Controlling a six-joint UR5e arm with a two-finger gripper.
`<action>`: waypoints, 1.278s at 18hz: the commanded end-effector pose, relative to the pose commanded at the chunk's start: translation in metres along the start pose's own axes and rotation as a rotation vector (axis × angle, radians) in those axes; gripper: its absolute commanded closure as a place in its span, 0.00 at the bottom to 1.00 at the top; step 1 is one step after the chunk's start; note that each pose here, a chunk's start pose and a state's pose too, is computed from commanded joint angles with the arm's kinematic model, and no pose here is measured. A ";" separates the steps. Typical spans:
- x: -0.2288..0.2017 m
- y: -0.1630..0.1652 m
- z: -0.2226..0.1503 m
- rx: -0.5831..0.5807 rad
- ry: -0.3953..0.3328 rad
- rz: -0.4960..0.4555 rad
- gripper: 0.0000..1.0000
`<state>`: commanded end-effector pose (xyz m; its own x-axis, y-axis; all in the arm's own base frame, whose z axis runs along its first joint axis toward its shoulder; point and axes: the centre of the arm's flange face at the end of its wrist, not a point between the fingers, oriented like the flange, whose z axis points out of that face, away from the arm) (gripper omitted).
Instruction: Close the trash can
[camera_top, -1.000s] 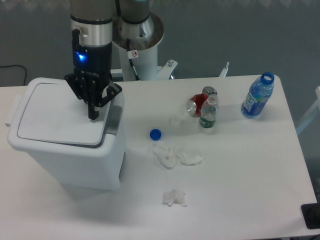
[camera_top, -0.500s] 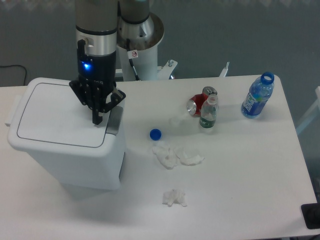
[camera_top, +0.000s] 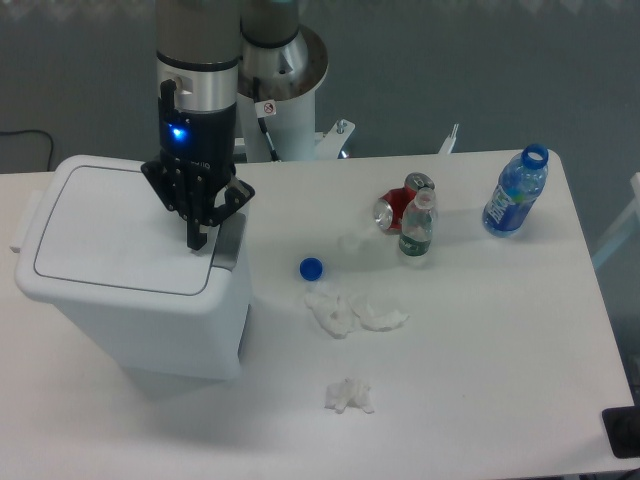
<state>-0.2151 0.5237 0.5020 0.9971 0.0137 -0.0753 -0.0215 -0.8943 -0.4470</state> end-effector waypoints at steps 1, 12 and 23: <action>-0.001 0.001 0.004 -0.006 0.004 -0.003 1.00; -0.060 -0.002 -0.049 0.111 -0.039 -0.083 0.00; -0.211 0.091 0.032 -0.089 -0.078 0.026 0.00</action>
<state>-0.4299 0.4535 0.4484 0.9874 0.0218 -0.1570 -0.0372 -0.9310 -0.3632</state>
